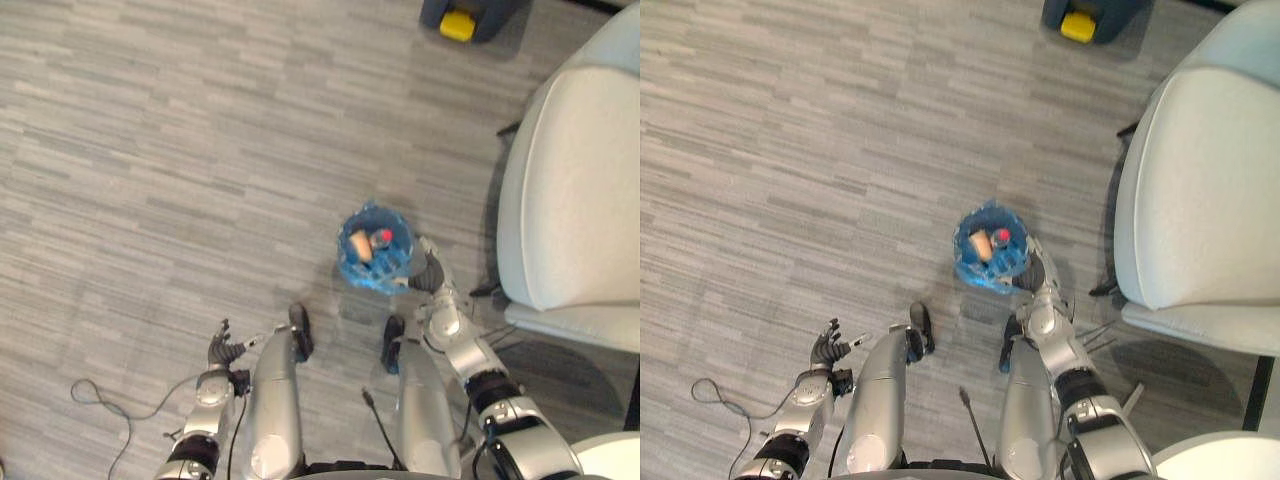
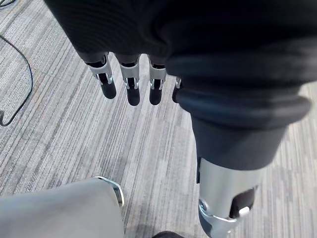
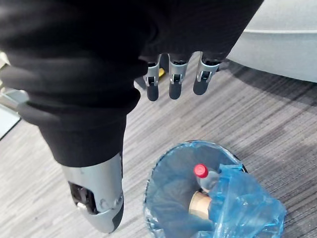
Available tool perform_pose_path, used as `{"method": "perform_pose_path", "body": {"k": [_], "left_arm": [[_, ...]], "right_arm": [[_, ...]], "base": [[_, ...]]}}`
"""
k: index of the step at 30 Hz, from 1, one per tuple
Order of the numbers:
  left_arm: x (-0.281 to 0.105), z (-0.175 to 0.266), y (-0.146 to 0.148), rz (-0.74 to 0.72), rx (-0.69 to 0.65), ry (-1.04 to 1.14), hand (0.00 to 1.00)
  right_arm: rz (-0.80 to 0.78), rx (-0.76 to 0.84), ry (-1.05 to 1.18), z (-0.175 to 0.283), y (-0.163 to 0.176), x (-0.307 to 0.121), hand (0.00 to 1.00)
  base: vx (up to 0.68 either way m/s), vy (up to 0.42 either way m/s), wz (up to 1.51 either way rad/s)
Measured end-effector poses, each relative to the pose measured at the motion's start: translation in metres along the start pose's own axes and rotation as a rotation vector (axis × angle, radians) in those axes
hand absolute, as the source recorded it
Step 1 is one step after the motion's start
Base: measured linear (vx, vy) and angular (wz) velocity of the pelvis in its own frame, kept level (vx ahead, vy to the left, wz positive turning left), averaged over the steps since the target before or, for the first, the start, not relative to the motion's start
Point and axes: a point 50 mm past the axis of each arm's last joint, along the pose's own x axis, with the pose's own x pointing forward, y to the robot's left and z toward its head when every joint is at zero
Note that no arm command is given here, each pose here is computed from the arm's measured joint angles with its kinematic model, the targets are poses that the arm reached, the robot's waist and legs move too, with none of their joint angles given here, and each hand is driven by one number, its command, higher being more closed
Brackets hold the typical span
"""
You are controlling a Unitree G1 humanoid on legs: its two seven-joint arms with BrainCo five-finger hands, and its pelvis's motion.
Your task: Gather rubbish on tea table into small bin, then transfer packed bag to large trash can.
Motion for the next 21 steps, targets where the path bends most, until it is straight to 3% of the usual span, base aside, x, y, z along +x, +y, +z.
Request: {"method": "perform_pose_path", "body": {"k": [5, 12, 18, 19, 21], "left_arm": [[0.014, 0.053, -0.014, 0.013, -0.134, -0.160, 0.00], [0.016, 0.107, -0.036, -0.023, -0.327, -0.316, 0.00], [0.012, 0.122, -0.036, -0.033, -0.424, -0.377, 0.00], [0.011, 0.123, -0.037, -0.035, -0.432, -0.380, 0.00], [0.011, 0.123, -0.037, -0.037, -0.431, -0.380, 0.00]], "right_arm": [[-0.066, -0.090, -0.095, 0.027, -0.022, 0.024, 0.00], [-0.204, -0.187, -0.166, 0.062, -0.080, 0.063, 0.00], [-0.148, -0.297, -0.107, 0.046, -0.079, 0.068, 0.00], [-0.124, -0.333, -0.099, 0.042, -0.077, 0.067, 1.00], [-0.059, -0.389, -0.099, 0.038, -0.069, 0.066, 1.00]], "base": [[-0.09, 0.011, -0.04], [0.01, -0.027, 0.09], [0.01, -0.011, 0.12], [0.00, -0.008, 0.10], [0.01, -0.016, 0.18]]}}
